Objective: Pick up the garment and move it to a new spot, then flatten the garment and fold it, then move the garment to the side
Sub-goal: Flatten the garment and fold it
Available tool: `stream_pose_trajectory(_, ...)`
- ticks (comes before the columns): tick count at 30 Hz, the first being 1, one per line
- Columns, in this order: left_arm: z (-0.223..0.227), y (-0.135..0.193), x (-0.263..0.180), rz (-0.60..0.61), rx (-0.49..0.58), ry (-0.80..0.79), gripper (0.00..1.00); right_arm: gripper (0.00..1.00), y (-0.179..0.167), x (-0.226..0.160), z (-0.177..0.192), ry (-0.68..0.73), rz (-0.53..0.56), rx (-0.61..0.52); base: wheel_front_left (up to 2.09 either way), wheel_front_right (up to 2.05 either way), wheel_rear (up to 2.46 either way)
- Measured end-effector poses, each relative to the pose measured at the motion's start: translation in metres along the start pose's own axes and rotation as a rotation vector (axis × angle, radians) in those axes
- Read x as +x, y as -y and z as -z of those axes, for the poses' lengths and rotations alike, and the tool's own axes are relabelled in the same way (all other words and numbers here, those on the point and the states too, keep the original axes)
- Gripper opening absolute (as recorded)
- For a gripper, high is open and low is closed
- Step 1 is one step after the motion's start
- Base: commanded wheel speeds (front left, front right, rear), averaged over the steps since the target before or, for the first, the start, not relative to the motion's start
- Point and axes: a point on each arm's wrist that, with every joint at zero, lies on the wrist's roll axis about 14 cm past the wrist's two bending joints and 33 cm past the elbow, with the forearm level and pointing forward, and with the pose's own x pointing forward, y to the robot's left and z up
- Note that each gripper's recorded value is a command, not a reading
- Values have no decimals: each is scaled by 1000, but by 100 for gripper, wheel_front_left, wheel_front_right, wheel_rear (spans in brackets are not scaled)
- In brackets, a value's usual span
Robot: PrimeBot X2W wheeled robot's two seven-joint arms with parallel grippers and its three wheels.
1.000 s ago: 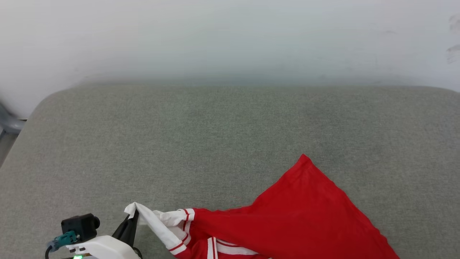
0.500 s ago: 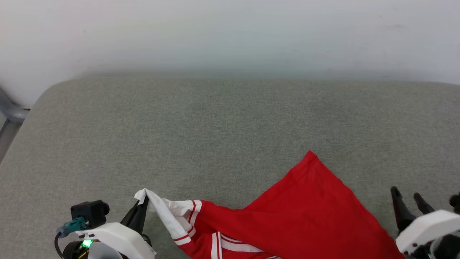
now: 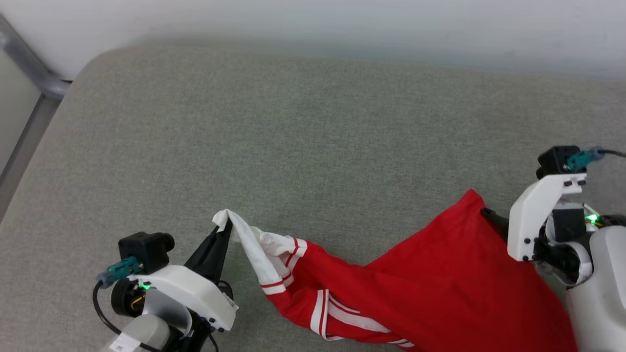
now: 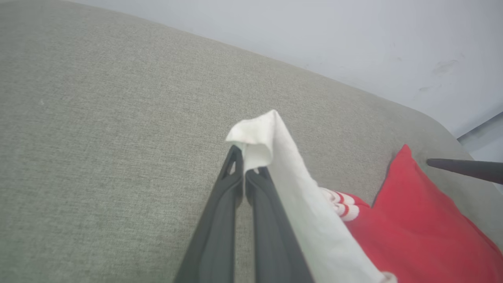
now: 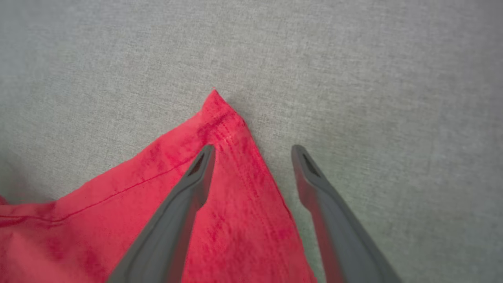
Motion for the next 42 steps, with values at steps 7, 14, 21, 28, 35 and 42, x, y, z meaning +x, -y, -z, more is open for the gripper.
stream_pose_trajectory(7,8,-10,11,-17,-8,-18,0,100,-15,39,11,-203,-28,-116,0,0,0)
stream_pose_trajectory(14,21,-28,9,-64,-14,-50,0,0,-15,52,40,-432,-40,-158,0,0,0)
stream_pose_trajectory(21,7,-38,10,-79,5,-13,0,0,-23,47,25,-332,-70,-124,0,0,0)
stream_pose_trajectory(28,-54,-28,40,-4,82,127,0,0,-12,28,-48,-18,-13,-111,0,0,0)
stream_pose_trajectory(35,-141,-2,85,83,124,313,0,0,7,-8,-138,323,63,-76,0,0,0)
stream_pose_trajectory(42,-217,20,129,127,170,460,0,0,19,-39,-219,593,114,-26,0,0,0)
